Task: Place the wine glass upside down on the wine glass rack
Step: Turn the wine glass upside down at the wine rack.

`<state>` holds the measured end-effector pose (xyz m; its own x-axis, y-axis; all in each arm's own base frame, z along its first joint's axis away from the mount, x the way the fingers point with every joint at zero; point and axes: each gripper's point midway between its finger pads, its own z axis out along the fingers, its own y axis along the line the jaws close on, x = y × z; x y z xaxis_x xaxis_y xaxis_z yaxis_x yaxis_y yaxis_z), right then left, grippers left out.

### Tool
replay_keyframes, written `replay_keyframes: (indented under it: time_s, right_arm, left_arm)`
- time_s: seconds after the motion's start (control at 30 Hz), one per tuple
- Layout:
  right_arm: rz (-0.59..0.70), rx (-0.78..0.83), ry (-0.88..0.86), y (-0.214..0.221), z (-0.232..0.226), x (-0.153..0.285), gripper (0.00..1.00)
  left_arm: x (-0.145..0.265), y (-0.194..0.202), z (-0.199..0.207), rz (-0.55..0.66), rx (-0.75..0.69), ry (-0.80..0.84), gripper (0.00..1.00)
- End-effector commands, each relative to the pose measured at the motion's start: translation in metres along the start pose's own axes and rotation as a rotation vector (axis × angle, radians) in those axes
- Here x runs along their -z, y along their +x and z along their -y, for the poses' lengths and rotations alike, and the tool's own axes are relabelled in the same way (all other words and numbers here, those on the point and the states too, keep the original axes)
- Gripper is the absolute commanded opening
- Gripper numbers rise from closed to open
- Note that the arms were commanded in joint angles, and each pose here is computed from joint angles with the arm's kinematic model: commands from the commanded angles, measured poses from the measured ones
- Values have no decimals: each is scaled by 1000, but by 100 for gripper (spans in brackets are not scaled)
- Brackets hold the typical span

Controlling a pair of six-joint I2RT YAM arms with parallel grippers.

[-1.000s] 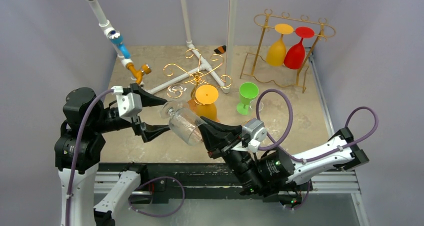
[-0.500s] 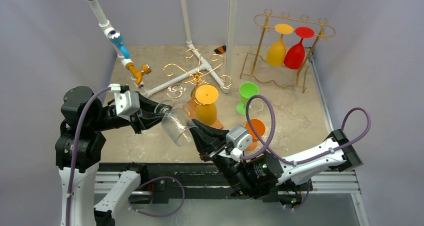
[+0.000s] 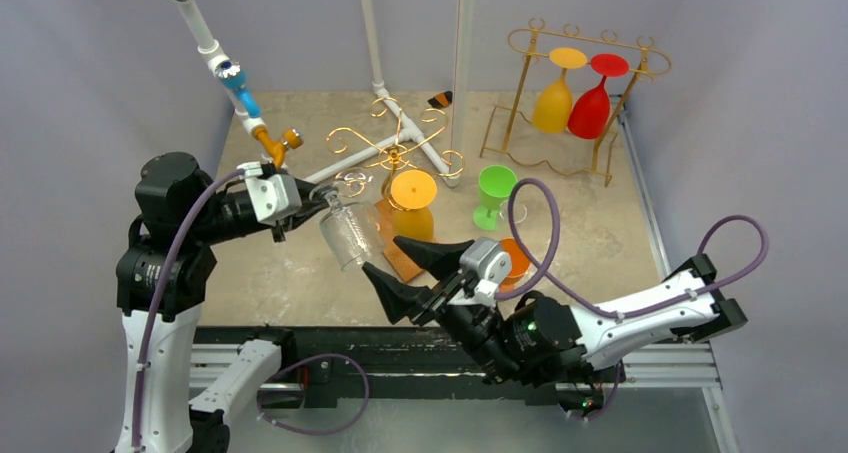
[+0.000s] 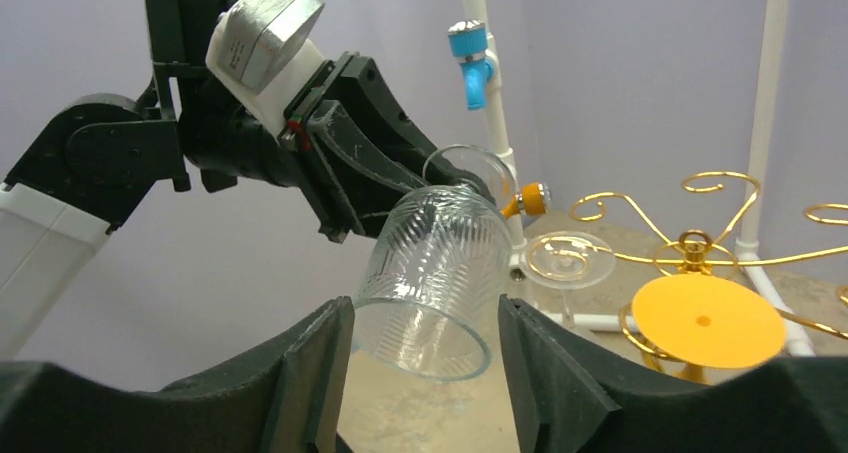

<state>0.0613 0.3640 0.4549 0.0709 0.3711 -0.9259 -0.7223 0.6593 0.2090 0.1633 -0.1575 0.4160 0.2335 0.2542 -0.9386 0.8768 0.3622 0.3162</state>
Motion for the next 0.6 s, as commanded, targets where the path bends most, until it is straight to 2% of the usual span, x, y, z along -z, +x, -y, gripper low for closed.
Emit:
replay_keyframes:
  time_s: [0.0, 0.23, 0.33, 0.5, 0.57]
  right_arm:
    - [-38, -171, -34, -27, 17, 3, 65]
    - [-119, -214, -132, -35, 15, 7, 83]
    - [-162, -241, -196, -48, 7, 3, 98]
    - [-276, -197, -286, -56, -20, -11, 99]
    - [-356, -163, -311, -43, -32, -19, 99]
  left_arm:
    - [9, -27, -29, 6, -279, -102, 0]
    - [12, -44, -41, 5, -379, -123, 0]
    - [16, -54, -40, 15, -467, -132, 0]
    - [27, -80, -33, 59, -629, -145, 0]
    - [34, -93, -27, 85, -709, -161, 0]
